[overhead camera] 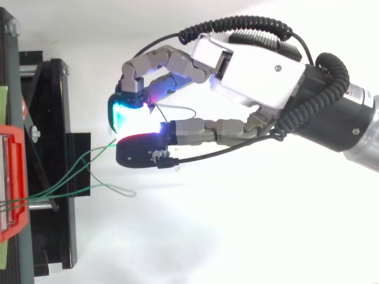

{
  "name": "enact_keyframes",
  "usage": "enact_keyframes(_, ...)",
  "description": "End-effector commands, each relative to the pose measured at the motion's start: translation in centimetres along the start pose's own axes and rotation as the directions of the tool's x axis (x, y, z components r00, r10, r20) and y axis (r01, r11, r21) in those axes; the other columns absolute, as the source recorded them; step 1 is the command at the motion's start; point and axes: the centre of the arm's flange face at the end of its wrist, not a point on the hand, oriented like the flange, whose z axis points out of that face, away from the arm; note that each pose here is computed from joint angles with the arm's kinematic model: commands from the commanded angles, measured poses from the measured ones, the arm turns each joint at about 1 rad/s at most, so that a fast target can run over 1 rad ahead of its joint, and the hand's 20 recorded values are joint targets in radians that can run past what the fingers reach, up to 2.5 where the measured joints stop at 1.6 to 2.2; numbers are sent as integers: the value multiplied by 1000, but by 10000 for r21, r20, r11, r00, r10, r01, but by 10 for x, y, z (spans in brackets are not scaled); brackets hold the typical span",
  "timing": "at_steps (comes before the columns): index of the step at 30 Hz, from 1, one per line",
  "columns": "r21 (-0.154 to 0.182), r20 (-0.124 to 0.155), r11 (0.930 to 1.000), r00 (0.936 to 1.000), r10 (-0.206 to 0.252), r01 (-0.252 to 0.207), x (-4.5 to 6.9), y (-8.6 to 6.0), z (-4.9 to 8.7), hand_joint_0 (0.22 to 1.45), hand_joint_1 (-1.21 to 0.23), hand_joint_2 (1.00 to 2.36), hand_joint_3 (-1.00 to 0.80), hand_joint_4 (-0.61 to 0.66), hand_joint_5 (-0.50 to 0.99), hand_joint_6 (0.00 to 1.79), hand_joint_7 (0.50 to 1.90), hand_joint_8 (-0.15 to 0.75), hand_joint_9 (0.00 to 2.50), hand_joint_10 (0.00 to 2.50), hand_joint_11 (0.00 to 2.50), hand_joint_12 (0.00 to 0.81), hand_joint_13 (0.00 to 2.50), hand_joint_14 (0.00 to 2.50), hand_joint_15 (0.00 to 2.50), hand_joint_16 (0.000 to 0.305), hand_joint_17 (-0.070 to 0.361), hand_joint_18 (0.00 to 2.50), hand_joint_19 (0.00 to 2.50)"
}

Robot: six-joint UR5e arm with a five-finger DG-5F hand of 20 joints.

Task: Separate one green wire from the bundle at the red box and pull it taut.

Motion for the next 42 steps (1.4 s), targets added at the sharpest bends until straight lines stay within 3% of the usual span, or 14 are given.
enact_keyframes(1, -61, 5, 10000, 10000, -49, 49, 1, 0, 0, 625, -778, 1026, -112, -171, -178, 859, 1117, 283, 913, 16, 569, 323, 812, 14, 378, 47, 105, 743, 319)
enact_keyframes(8, -117, -21, 9999, 10000, 48, -48, 3, 12, 0, 623, -776, 1025, -109, -162, -178, 861, 1111, 286, 925, 16, 585, 322, 814, 14, 384, 47, 105, 747, 324)
enact_keyframes(16, 460, -257, 9980, 9988, -421, 433, -20, 46, -15, 621, -773, 1025, -104, -150, -178, 862, 1112, 289, 948, 15, 622, 319, 828, 14, 393, 46, 104, 755, 329)
enact_keyframes(20, 919, 250, 9941, 9979, -592, 567, -33, 59, -27, 620, -773, 1025, -101, -151, -178, 862, 1115, 291, 951, 15, 622, 320, 836, 15, 401, 46, 104, 757, 336)
enact_keyframes(24, 1180, 488, 9923, 9978, -445, 384, -31, 59, -32, 619, -771, 1025, -98, -148, -178, 863, 1113, 290, 960, 17, 629, 321, 848, 15, 402, 46, 104, 761, 335)
enact_keyframes(26, 1099, 555, 9938, 9984, 91, -152, -28, 60, -33, 620, -771, 1025, -101, -145, -178, 864, 1110, 292, 965, 17, 640, 318, 849, 16, 407, 46, 104, 764, 335)
enact_keyframes(28, 959, 623, 9921, 9953, 745, -803, -24, 61, -33, 619, -770, 1025, -99, -143, -178, 864, 1109, 290, 967, 18, 632, 321, 851, 15, 410, 46, 104, 763, 338)
enact_keyframes(30, 873, 612, 9893, 9918, 1121, -1172, -22, 63, -33, 619, -770, 1025, -100, -146, -178, 864, 1111, 290, 969, 17, 635, 320, 852, 15, 411, 46, 104, 764, 335)
enact_keyframes(32, 839, 612, 9882, 9905, 1231, -1280, -21, 64, -33, 619, -769, 1025, -100, -143, -178, 864, 1109, 292, 967, 17, 647, 318, 853, 16, 410, 46, 104, 764, 335)
enact_keyframes(38, 808, 492, 9863, 9889, 1403, -1439, -7, 48, -38, 619, -768, 1025, -100, -139, -178, 865, 1106, 292, 968, 17, 643, 321, 856, 15, 412, 46, 104, 766, 337)
enact_keyframes(42, 518, 443, 9851, 9858, 1620, -1642, 6, 34, -40, 619, -768, 1025, -98, -144, -178, 865, 1109, 295, 971, 17, 634, 318, 856, 15, 410, 46, 104, 767, 342)
